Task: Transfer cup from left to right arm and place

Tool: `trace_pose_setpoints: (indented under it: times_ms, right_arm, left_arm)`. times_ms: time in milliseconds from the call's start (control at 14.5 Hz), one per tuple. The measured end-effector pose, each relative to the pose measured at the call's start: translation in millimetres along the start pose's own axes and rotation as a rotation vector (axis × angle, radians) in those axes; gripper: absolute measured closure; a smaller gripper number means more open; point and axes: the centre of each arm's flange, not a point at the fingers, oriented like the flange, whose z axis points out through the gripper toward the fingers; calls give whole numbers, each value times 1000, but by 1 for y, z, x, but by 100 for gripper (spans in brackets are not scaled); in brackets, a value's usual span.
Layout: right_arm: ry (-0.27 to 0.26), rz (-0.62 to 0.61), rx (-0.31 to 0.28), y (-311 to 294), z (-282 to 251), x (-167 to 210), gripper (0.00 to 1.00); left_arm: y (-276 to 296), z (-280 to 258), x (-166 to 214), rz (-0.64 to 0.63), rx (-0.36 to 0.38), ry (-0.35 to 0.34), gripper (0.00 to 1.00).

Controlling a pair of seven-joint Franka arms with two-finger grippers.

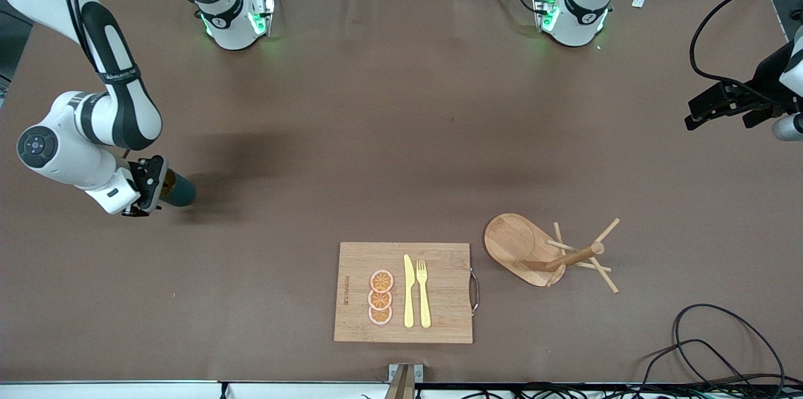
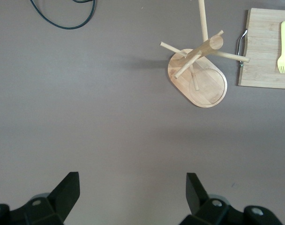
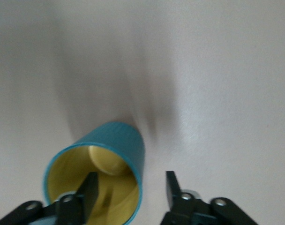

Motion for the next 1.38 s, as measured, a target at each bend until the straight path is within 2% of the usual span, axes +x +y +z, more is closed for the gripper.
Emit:
trace_pose_setpoints:
  times_ms: [207,689,895,1377]
  right_arm:
    - [-1,122,32,7,-45,-4,1]
    - [-21,594,98,-13,-146,-3,0]
    - [-48,797,137,-24,-196,3,0]
    - [-119,1287,166,-37,-280,7,0]
  left_arm:
    - [0,0,0,0,0,0,0]
    - [0,0,0,0,0,0,0]
    - [0,0,0,0,0,0,0]
    - [0,0,0,0,0,0,0]
